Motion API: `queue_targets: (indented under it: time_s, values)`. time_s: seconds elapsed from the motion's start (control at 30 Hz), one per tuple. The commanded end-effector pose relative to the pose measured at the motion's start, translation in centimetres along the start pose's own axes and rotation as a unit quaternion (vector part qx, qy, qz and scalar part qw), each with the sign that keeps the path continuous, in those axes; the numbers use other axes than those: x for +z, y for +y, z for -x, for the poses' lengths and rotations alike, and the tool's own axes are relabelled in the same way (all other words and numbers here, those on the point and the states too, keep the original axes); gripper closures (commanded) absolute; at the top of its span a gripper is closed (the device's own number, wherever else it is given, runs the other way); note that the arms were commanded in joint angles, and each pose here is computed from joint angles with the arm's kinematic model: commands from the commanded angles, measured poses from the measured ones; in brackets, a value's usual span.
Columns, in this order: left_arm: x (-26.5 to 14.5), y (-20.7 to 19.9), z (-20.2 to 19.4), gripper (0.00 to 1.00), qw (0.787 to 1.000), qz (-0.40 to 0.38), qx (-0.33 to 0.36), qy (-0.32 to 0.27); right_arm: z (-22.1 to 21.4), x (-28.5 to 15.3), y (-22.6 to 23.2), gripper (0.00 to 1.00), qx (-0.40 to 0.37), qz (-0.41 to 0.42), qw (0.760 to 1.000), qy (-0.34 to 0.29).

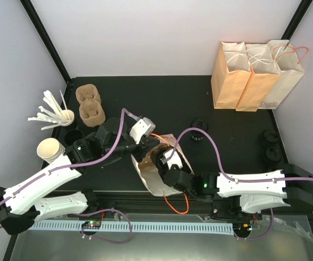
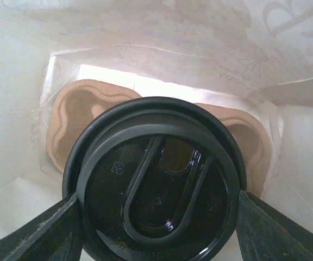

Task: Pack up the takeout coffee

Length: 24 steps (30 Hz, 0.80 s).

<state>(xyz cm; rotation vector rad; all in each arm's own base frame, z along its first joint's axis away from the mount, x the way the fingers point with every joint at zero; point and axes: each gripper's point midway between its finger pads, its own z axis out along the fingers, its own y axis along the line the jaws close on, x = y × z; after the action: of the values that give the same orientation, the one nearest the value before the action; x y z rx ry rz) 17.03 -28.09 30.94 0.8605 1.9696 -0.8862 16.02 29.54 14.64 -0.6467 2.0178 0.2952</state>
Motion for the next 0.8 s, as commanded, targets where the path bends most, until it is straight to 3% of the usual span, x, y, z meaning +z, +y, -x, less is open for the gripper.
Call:
queue_targets:
  time_s: [0.0,0.13,0.27,0.37,0.5,0.77]
  values:
    - [-0.8,-0.2,3.0,0.98,0.997,0.007,-0.041,-0.059,1.2,-0.5,0.0,0.57,-0.006,-0.031,0.999,-0.024]
    - [-0.4,0.1,3.5,0.98,0.996,0.020,-0.056,-0.068,3.0,-1.0,0.7,0.58,-0.032,-0.058,0.997,-0.034]
    - [0.5,0.1,3.0,0.98,0.997,0.022,-0.057,-0.055,3.4,-0.7,1.6,0.59,-0.041,-0.061,0.997,-0.013]
    - [0.8,0.5,2.6,0.98,0.996,0.032,-0.068,-0.047,2.9,-0.5,1.4,0.65,-0.037,-0.084,0.996,0.016]
    - [0.7,1.2,2.5,0.98,0.994,0.053,-0.082,-0.048,2.7,-0.8,0.9,0.66,-0.003,-0.104,0.994,0.038]
    - [0.4,-0.6,2.9,0.98,0.995,0.003,-0.079,-0.057,0.5,1.2,0.7,0.63,0.054,-0.073,0.993,0.070]
